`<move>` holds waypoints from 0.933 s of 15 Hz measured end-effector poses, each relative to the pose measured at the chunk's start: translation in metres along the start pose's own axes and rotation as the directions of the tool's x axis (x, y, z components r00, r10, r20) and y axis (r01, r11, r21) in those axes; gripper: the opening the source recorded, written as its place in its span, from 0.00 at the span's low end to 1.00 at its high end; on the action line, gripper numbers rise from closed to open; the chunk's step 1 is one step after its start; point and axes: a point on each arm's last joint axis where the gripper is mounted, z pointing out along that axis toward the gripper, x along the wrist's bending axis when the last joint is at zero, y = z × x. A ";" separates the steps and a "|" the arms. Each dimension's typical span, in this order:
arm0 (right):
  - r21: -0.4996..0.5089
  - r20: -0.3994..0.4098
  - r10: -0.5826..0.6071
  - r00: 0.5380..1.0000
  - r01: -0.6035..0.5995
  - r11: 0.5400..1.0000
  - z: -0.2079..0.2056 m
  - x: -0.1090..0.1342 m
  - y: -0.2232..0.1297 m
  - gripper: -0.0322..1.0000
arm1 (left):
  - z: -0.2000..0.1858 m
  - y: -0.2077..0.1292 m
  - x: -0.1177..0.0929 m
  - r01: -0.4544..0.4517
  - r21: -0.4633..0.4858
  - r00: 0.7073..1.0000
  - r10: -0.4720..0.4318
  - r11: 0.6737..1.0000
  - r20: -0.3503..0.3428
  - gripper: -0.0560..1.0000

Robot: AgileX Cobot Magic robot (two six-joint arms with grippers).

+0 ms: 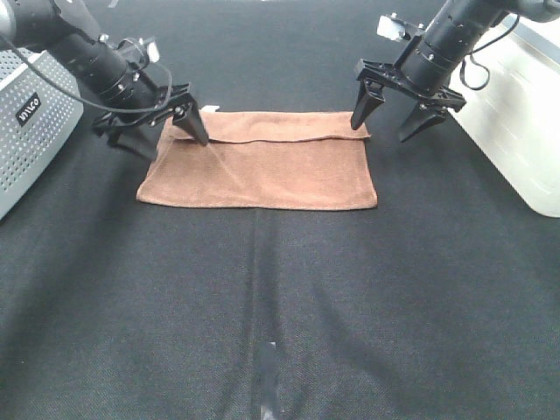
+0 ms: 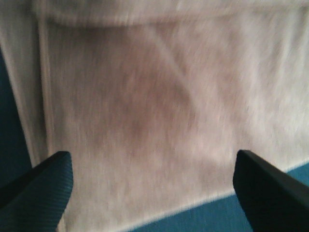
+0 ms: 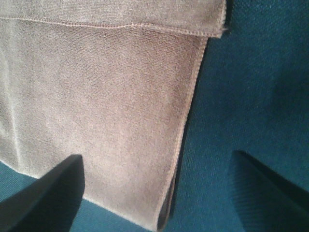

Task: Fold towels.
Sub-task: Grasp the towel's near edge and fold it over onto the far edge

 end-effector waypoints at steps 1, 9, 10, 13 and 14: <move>0.014 0.002 0.010 1.000 -0.010 1.000 -0.004 0.001 -0.005 0.80 | -0.002 -0.003 0.000 0.014 0.036 1.000 -0.014 0.999 -0.010 0.86; 0.006 0.039 0.029 0.999 -0.029 1.000 -0.030 0.003 -0.066 0.79 | -0.030 -0.053 0.016 0.126 -0.084 0.971 -0.140 0.988 -0.193 0.86; 0.003 0.044 0.035 0.998 -0.035 0.999 -0.026 0.001 -0.068 0.79 | -0.029 -0.053 0.017 0.126 -0.091 0.971 -0.142 0.988 -0.195 0.86; -0.050 0.057 0.049 0.997 -0.046 0.998 -0.018 -0.004 -0.067 0.79 | -0.029 -0.049 0.017 0.122 -0.134 0.971 -0.146 0.983 -0.189 0.86; -0.059 0.052 0.057 0.997 -0.054 0.997 -0.014 -0.006 -0.066 0.79 | -0.028 -0.047 0.018 0.120 -0.149 0.971 -0.147 0.981 -0.188 0.86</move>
